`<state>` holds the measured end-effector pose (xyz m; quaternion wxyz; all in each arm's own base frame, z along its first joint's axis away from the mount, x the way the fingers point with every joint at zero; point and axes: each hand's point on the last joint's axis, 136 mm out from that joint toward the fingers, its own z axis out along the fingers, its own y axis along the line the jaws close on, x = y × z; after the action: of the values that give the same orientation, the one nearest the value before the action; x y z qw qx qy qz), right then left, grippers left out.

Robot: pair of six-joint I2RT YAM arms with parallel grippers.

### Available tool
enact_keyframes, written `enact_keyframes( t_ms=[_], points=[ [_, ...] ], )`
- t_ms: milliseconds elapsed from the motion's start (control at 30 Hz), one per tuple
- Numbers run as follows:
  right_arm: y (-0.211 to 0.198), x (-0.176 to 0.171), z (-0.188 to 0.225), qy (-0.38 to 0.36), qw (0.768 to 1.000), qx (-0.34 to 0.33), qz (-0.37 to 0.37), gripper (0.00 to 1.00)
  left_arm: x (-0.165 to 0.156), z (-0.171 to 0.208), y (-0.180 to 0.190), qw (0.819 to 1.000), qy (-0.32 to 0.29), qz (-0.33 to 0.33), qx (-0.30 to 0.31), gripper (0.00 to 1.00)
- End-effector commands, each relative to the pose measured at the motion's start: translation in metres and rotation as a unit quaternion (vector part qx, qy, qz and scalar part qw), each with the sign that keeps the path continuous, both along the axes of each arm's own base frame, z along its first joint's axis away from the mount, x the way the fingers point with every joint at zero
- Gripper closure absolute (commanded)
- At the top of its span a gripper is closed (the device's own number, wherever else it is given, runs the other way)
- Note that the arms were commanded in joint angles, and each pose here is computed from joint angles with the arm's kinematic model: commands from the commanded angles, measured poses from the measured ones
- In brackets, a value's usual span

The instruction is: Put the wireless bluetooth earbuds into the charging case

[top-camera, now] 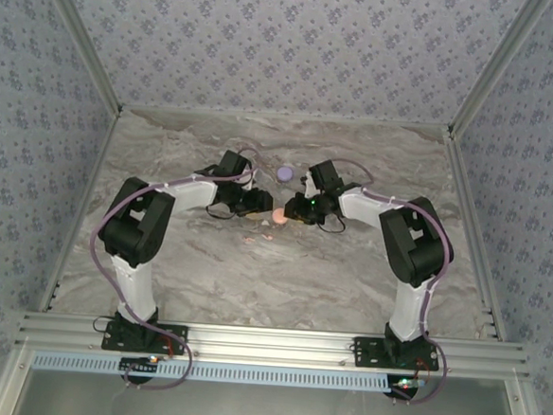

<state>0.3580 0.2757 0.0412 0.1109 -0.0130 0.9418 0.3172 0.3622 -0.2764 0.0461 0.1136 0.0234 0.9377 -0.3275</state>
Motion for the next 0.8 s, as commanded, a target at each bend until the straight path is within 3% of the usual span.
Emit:
enact_keyframes(
  t_ms=[0, 767],
  points=[
    [-0.001, 0.001, -0.007, 0.012, 1.000, 0.003, -0.005, 0.74, -0.001, -0.002, -0.007, 1.000, 0.011, -0.009, -0.022, 0.50],
    [-0.006, 0.000, -0.022, 0.021, 1.000, -0.014, -0.007, 0.77, -0.007, -0.016, -0.034, 0.995, 0.050, -0.040, -0.079, 0.59]
  ],
)
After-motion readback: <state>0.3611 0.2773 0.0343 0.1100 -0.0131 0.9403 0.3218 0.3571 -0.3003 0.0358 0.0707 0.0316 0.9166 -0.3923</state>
